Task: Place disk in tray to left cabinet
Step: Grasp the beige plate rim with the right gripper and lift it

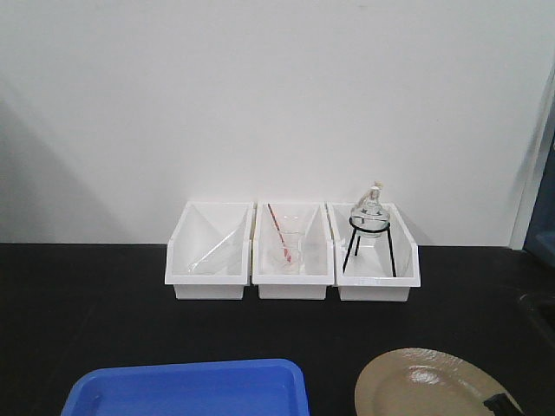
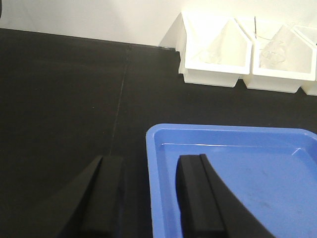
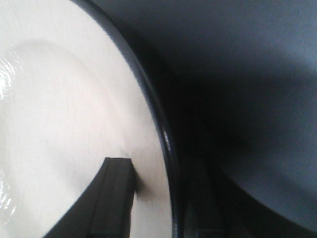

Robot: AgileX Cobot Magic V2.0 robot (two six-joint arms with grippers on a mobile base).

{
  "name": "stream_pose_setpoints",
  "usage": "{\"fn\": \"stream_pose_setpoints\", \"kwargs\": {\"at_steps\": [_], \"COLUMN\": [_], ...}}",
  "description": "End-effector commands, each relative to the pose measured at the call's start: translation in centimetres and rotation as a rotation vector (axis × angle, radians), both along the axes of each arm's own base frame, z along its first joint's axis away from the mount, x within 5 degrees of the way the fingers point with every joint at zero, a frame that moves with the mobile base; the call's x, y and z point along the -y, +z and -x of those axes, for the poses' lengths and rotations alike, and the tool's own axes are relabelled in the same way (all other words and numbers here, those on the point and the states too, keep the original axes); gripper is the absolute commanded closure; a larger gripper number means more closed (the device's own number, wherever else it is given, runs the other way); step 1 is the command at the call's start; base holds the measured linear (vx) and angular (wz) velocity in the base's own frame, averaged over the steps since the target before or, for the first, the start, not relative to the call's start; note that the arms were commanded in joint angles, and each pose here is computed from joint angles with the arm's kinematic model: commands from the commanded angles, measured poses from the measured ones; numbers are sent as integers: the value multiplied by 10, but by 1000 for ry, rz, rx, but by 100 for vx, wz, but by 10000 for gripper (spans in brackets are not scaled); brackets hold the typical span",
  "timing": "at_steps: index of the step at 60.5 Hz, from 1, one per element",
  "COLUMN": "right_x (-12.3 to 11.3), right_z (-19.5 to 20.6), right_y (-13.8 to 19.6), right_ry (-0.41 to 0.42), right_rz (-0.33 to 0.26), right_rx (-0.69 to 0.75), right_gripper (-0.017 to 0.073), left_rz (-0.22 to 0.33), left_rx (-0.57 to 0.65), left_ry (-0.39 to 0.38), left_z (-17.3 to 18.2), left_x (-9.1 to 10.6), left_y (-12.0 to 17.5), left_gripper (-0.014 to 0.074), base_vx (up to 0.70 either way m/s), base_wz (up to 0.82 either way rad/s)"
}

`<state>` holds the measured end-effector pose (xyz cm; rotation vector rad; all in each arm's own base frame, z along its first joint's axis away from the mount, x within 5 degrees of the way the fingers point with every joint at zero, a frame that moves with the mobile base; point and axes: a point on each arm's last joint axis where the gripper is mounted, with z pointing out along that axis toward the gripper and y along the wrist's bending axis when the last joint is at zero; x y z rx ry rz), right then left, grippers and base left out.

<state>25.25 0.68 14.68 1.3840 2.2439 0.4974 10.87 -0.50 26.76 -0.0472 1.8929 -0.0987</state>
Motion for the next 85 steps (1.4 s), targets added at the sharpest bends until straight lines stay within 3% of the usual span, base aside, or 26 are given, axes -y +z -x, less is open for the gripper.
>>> {"fn": "stream_pose_setpoints", "kwargs": {"at_steps": [1, 8, 45, 62, 69, 85], "right_x": [2, 1, 8, 3, -16, -102], "right_z": [-6, -5, 14, 11, 3, -19], "right_y": [12, 16, 97, 109, 127, 139], "right_ry": [-8, -5, -29, -50, 20, 197], "right_rz": [12, 7, 88, 4, -7, -75], "right_rx": [64, 71, 459, 470, 538, 657], "right_gripper": [491, 574, 563, 561, 561, 561], "left_rz": [11, 11, 10, 10, 10, 10], "left_rx": [93, 92, 87, 87, 87, 87], "left_ry": [6, 6, 5, 5, 5, 5], "left_z": [-4, -4, -4, -4, -4, -4], "left_x": [0, 0, 0, 0, 0, 0], "left_y": [15, 15, 14, 14, 14, 14], "left_gripper": [200, 200, 200, 200, 200, 200], "base_vx": [0, 0, 0, 0, 0, 0], "base_wz": [0, 0, 0, 0, 0, 0]}}
